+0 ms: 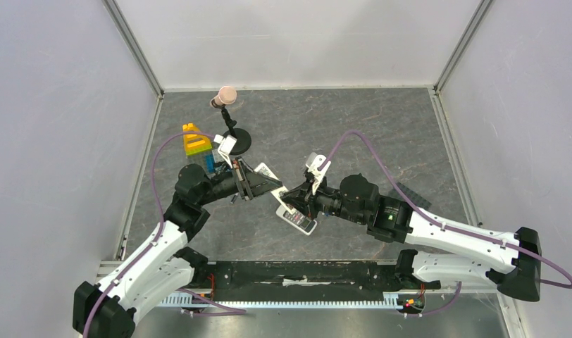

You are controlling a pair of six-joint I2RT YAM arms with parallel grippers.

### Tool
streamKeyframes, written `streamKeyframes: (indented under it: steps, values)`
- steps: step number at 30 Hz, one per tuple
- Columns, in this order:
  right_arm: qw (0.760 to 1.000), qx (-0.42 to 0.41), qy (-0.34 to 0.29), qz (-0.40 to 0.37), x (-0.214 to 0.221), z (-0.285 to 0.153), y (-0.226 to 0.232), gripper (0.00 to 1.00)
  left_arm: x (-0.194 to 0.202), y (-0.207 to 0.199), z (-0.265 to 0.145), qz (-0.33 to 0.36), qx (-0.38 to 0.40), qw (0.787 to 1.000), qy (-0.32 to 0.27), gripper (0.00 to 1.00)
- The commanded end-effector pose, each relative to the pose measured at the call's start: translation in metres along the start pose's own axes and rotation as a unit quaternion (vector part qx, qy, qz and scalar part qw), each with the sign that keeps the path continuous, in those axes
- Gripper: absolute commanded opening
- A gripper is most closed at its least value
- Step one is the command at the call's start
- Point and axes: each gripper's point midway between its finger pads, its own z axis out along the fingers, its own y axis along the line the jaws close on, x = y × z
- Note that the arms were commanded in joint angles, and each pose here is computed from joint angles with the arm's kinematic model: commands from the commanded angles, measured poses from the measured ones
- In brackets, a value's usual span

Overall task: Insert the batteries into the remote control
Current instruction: Load the battery into the remote control.

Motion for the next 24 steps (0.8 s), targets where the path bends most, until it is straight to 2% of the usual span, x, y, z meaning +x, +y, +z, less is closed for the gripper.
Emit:
streamKeyframes:
  steps: [1,14,24]
  values:
    - [1.0,0.016,-0.005,-0.009,-0.001,0.0,-0.005,0.04,-0.013,-0.014,0.001,0.012,0.021,1.0,-0.018,0.02]
    - [1.0,0.006,0.023,-0.008,0.017,0.005,-0.001,0.1,-0.019,-0.009,0.002,-0.009,0.014,0.999,-0.044,0.02]
    - [0.998,-0.001,0.051,-0.027,0.024,-0.002,-0.001,0.08,-0.018,-0.009,0.002,-0.008,0.015,0.999,-0.044,0.02]
